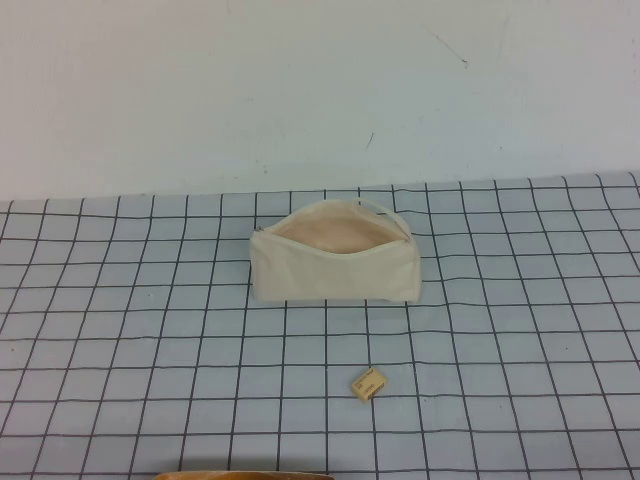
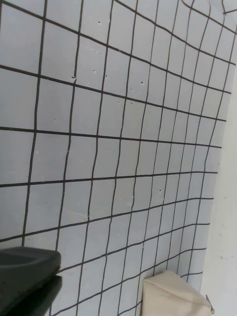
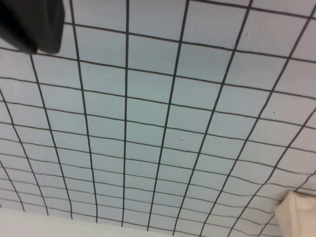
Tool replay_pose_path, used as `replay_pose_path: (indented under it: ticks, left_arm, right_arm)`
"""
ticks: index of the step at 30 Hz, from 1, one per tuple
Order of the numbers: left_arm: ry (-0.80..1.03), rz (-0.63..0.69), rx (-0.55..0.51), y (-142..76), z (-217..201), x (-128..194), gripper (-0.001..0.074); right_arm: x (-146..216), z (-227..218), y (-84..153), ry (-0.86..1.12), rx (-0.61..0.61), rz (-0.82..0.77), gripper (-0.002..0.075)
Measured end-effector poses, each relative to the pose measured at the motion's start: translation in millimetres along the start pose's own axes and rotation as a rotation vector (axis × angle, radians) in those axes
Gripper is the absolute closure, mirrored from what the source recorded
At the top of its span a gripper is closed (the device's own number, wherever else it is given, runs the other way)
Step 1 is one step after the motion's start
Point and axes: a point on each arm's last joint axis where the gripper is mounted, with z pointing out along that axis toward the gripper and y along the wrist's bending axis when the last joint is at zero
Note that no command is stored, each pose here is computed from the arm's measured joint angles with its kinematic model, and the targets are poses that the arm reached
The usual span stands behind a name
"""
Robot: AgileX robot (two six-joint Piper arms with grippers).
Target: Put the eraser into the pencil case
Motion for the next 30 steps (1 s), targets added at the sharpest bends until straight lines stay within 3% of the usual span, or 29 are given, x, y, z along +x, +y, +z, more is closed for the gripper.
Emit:
replay_pose_path:
  ticks: [30]
  left_arm:
    - [0.0,0.0,0.0,0.0,0.0,0.0,0.0738]
  right_arm:
    - [0.1,0.0,-0.4,0.001,0.004,-0.016,0.0727]
